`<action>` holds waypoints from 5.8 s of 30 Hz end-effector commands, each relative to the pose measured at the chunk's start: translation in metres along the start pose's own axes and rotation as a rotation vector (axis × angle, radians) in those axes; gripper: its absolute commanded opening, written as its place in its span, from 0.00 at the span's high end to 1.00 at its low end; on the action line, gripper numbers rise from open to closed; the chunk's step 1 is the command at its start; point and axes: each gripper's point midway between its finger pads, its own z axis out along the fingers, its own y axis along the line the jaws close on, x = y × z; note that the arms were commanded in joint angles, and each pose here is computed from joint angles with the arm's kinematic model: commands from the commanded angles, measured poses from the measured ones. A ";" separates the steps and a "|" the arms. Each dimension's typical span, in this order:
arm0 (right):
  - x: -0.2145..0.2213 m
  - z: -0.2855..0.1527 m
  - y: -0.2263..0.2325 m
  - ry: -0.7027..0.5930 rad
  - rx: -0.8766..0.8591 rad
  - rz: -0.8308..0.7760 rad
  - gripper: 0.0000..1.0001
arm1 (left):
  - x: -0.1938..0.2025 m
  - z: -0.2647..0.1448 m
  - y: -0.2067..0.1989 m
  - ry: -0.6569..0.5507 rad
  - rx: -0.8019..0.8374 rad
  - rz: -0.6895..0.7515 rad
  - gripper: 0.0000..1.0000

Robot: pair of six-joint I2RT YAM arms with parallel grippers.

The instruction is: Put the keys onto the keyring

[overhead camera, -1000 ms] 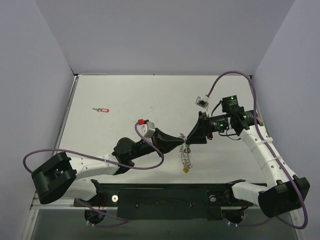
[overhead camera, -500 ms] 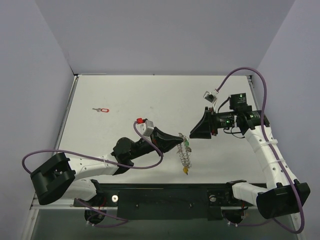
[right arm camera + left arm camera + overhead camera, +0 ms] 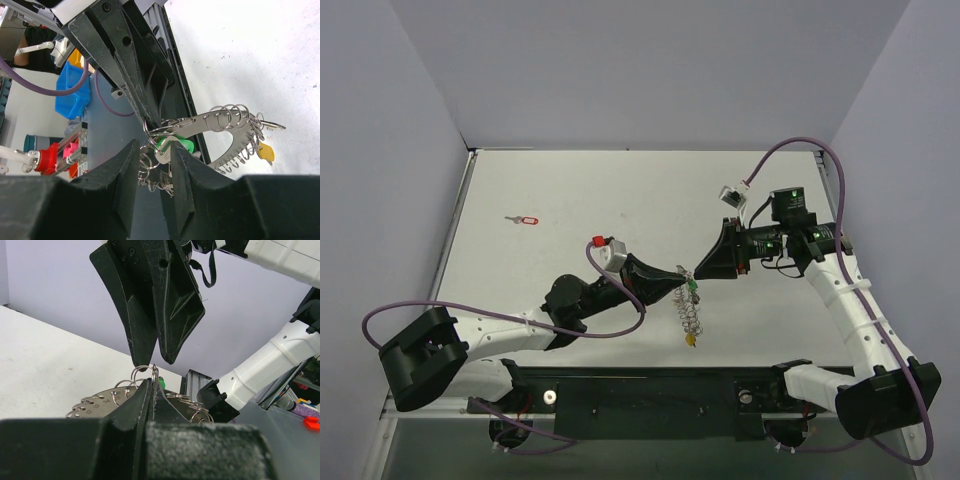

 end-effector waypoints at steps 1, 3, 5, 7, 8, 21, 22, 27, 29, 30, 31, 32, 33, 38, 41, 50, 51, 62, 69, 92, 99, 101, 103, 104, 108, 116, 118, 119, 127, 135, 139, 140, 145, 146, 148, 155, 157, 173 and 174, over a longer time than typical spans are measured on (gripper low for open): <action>0.000 0.001 0.009 -0.006 -0.034 -0.025 0.73 | -0.037 0.003 -0.015 -0.114 0.044 0.022 1.00; 0.001 0.001 0.009 -0.006 -0.036 -0.028 0.73 | -0.039 0.003 -0.014 -0.124 0.041 0.023 1.00; 0.001 0.001 0.009 -0.008 -0.039 -0.039 0.78 | -0.041 0.002 -0.013 -0.131 0.036 0.022 1.00; 0.002 0.001 0.009 -0.006 -0.041 -0.038 0.82 | -0.042 0.002 -0.013 -0.134 0.035 0.017 1.00; 0.002 0.001 0.009 -0.006 -0.041 -0.039 0.83 | -0.042 0.002 -0.013 -0.134 0.035 0.015 1.00; 0.004 0.004 0.012 0.003 -0.047 -0.052 1.00 | -0.046 0.002 -0.010 -0.161 0.017 0.009 1.00; 0.004 0.004 0.010 0.004 -0.037 -0.052 1.00 | -0.048 0.000 -0.010 -0.171 0.015 0.011 1.00; 0.003 0.005 0.004 -0.001 -0.010 -0.019 1.00 | -0.064 -0.008 -0.003 -0.262 -0.042 0.025 1.00; 0.003 0.008 0.001 -0.007 -0.011 0.011 1.00 | -0.069 -0.010 0.000 -0.293 -0.060 0.033 1.00; 0.003 0.009 -0.001 -0.007 -0.006 0.021 1.00 | -0.073 -0.011 0.001 -0.314 -0.064 0.034 1.00; 0.003 0.010 -0.004 -0.015 -0.004 0.033 1.00 | -0.074 -0.011 0.002 -0.322 -0.066 0.035 1.00; 0.003 0.012 -0.006 -0.018 0.002 0.035 1.00 | -0.077 -0.011 0.001 -0.337 -0.062 0.035 1.00; 0.002 0.014 -0.009 -0.028 0.001 0.058 1.00 | -0.078 -0.009 0.000 -0.341 -0.059 0.031 1.00; 0.000 0.019 -0.015 -0.041 0.009 0.103 1.00 | -0.077 -0.003 -0.005 -0.347 -0.013 0.018 1.00; -0.002 0.023 -0.020 -0.052 0.014 0.122 1.00 | -0.077 -0.001 -0.009 -0.355 0.021 0.010 1.00; 0.001 0.026 -0.026 -0.053 0.025 0.155 1.00 | -0.072 -0.001 -0.012 -0.343 0.052 0.008 1.00; 0.000 0.025 -0.028 -0.057 0.034 0.157 1.00 | -0.076 -0.003 -0.013 -0.357 0.054 0.012 1.00; 0.008 0.032 -0.037 -0.037 0.056 0.201 1.00 | -0.092 -0.013 -0.011 -0.390 0.036 0.077 1.00; 0.009 0.032 -0.041 -0.040 0.073 0.208 1.00 | -0.098 -0.016 -0.015 -0.370 0.069 0.125 1.00; 0.057 -0.004 0.019 0.385 -0.066 -0.549 0.55 | -0.072 -0.016 -0.019 -0.185 0.186 0.122 1.00; 0.047 -0.004 0.027 0.357 -0.108 -0.643 0.49 | -0.064 -0.017 -0.027 -0.157 0.241 0.089 1.00; 0.043 -0.002 0.030 0.341 -0.131 -0.668 0.48 | -0.063 -0.017 -0.027 -0.157 0.244 0.081 1.00; 0.039 0.001 0.034 0.327 -0.154 -0.663 0.49 | -0.063 -0.016 -0.027 -0.159 0.244 0.076 1.00; 0.039 0.003 0.035 0.328 -0.163 -0.656 0.49 | -0.063 -0.015 -0.026 -0.162 0.244 0.077 1.00; 0.038 0.007 0.033 0.343 -0.172 -0.646 0.52 | -0.059 -0.011 -0.025 -0.161 0.240 0.066 1.00; 0.032 0.010 0.021 0.366 -0.137 -0.612 0.53 | -0.057 -0.004 -0.028 -0.174 0.255 0.052 1.00; 0.032 0.011 0.019 0.366 -0.135 -0.601 0.53 | -0.057 -0.004 -0.030 -0.177 0.259 0.051 1.00; 0.032 0.012 0.019 0.364 -0.133 -0.603 0.54 | -0.057 -0.004 -0.029 -0.178 0.258 0.050 1.00; 0.029 0.014 0.016 0.360 -0.121 -0.573 0.55 | -0.054 -0.002 -0.028 -0.181 0.249 0.041 1.00; 0.025 0.019 0.008 0.352 -0.086 -0.543 0.58 | -0.052 0.003 -0.027 -0.191 0.215 0.040 1.00; 0.023 0.022 0.001 0.349 -0.050 -0.524 0.62 | -0.054 0.003 -0.025 -0.212 0.186 0.044 1.00; 0.024 0.022 0.000 0.348 -0.041 -0.509 0.63 | -0.055 0.004 -0.025 -0.217 0.181 0.043 1.00; 0.019 0.025 -0.003 0.327 -0.024 -0.490 0.69 | -0.055 0.004 -0.024 -0.226 0.162 0.049 1.00; 0.019 0.025 -0.002 0.327 -0.023 -0.483 0.72 | -0.055 0.004 -0.023 -0.226 0.155 0.046 1.00; 0.019 0.026 -0.002 0.323 -0.018 -0.479 0.77 | -0.056 0.003 -0.022 -0.229 0.149 0.051 1.00; 0.017 0.027 -0.004 0.308 0.000 -0.456 1.00 | -0.054 0.002 -0.020 -0.222 0.133 0.055 1.00; 0.016 0.027 -0.004 0.304 0.009 -0.435 1.00 | -0.054 0.001 -0.020 -0.224 0.133 0.053 1.00; 0.033 0.019 -0.011 0.329 0.054 -0.444 1.00 | -0.057 -0.026 -0.003 -0.118 -0.006 0.062 0.45; 0.035 0.018 -0.010 0.339 0.054 -0.442 1.00 | -0.054 -0.026 -0.005 -0.090 0.006 0.080 0.45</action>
